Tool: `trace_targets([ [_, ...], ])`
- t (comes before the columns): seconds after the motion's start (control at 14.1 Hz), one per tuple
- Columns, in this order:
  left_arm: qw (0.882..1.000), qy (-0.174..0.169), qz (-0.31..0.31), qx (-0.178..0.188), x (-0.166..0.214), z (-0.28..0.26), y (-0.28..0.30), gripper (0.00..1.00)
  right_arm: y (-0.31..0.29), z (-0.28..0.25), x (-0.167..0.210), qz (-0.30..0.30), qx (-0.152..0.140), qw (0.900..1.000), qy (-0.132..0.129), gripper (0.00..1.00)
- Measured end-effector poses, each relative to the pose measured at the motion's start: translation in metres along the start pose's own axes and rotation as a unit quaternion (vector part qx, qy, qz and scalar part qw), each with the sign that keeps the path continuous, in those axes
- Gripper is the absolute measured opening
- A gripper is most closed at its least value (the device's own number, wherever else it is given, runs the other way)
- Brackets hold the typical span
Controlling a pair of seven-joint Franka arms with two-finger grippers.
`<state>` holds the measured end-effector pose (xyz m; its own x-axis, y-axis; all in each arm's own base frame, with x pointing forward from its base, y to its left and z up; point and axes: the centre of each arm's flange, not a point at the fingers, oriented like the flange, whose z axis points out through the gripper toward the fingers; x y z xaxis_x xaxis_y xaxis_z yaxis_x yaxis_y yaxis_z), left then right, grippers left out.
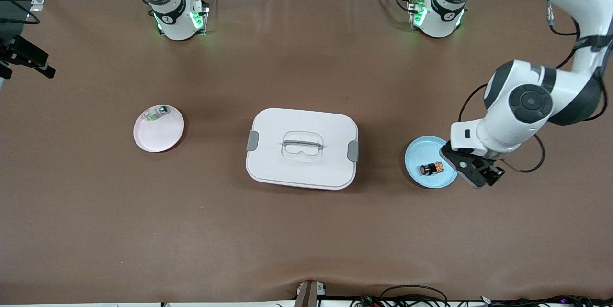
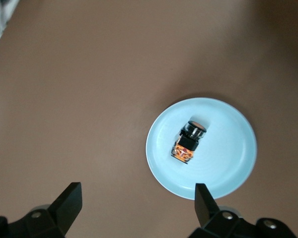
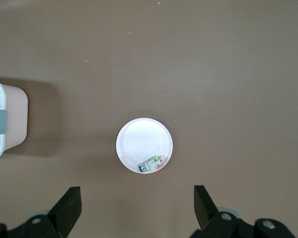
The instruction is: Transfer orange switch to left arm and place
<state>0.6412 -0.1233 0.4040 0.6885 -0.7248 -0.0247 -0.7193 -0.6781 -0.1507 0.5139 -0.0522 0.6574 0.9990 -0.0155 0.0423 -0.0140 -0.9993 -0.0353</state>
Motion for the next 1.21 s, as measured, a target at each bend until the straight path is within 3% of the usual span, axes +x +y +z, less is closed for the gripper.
trace_targets([
  [0.21,0.989,-0.022,-0.145,0.001,0.003,-0.043,-0.004,1.0,0.002,-0.001,-0.001,0.002,-0.001,1.0,-0.002,1.0],
  [0.57,0.938,-0.044,-0.343,0.012,-0.005,-0.102,-0.004,1.0,-0.001,-0.008,-0.005,-0.001,0.0,1.0,-0.013,1.0],
  [0.93,0.904,-0.055,-0.422,-0.031,-0.053,-0.168,-0.03,1.0,-0.004,-0.004,-0.009,-0.003,0.002,0.999,-0.034,1.0],
  [1.21,0.899,-0.035,-0.435,-0.017,-0.071,-0.206,-0.042,1.0,-0.008,-0.005,-0.011,-0.007,0.002,0.999,-0.042,1.0],
])
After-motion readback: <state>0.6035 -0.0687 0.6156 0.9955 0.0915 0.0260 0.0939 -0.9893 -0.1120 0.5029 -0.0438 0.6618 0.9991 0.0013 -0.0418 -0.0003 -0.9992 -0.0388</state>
